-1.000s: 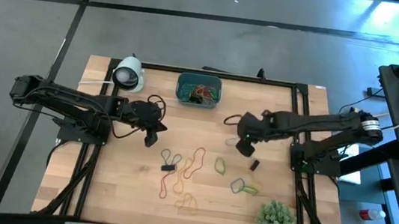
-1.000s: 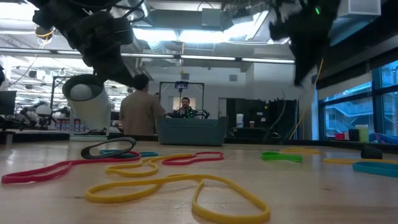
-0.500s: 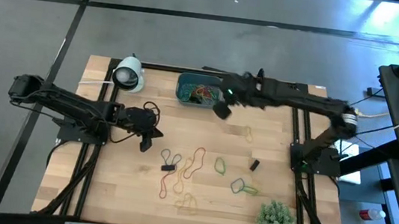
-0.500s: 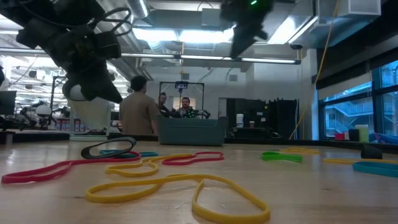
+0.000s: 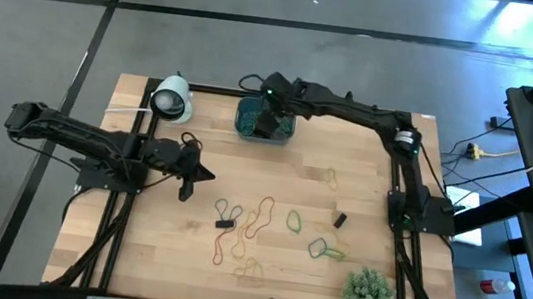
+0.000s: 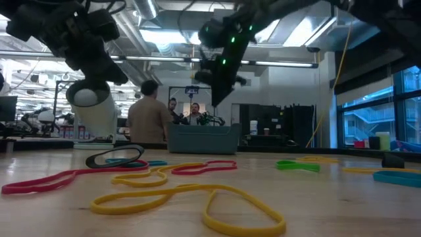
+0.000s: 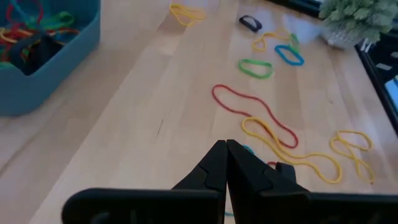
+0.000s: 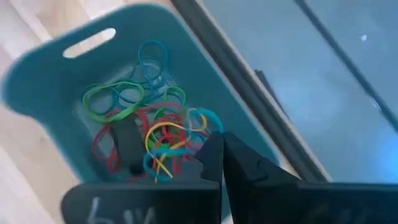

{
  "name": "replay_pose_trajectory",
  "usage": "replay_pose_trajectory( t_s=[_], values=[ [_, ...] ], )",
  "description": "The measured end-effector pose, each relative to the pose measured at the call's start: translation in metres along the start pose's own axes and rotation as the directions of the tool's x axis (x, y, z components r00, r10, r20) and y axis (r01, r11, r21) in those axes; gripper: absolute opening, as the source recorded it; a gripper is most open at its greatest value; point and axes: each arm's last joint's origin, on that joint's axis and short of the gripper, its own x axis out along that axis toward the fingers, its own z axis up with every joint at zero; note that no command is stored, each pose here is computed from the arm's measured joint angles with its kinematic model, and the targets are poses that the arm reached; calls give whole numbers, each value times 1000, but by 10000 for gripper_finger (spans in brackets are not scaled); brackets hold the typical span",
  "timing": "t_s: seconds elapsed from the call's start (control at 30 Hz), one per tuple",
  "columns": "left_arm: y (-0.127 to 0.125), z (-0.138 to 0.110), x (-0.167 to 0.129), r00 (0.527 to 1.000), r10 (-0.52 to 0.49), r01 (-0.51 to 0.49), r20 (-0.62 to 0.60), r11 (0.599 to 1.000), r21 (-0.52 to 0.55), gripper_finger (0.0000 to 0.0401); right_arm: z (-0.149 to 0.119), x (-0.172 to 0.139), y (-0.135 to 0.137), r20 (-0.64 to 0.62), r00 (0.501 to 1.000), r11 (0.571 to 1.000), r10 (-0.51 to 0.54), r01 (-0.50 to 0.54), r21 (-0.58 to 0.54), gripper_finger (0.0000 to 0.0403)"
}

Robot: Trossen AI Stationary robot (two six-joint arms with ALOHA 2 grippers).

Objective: Pick and place rubber bands into bin
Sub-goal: Put the blue rubber band into the blue bin

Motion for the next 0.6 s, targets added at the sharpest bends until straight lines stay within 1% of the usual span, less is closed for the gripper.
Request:
replay_pose_trajectory(
  t_s=[0.1,0.17,0.2,0.27,0.33,0.43,0.6],
  values=[
    [1,-2,-2,1000,5,-5,-17,1000,4,2,-5,21,2,-30,1000,1000,-1,2,25,15],
    [1,-3,-3,1000,4,-4,-27,1000,13,2,-7,30,4,-47,999,999,-3,6,48,21],
    [1,-4,-3,999,4,-4,-39,1000,14,2,-8,33,5,-51,999,999,3,0,51,25],
    [2,-5,-3,998,2,-1,-55,1000,15,1,-9,35,6,-62,997,996,49,-45,76,36],
    [2,-7,-3,997,-2,4,-78,1000,22,1,-9,36,7,-67,994,990,91,-83,111,51],
    [2,-8,-3,996,-5,8,-85,999,34,3,-9,36,6,-70,990,981,120,-107,164,80],
    [2,-8,-3,996,-5,8,-85,999,34,2,-9,35,5,-77,984,970,161,-143,197,131]
  ],
)
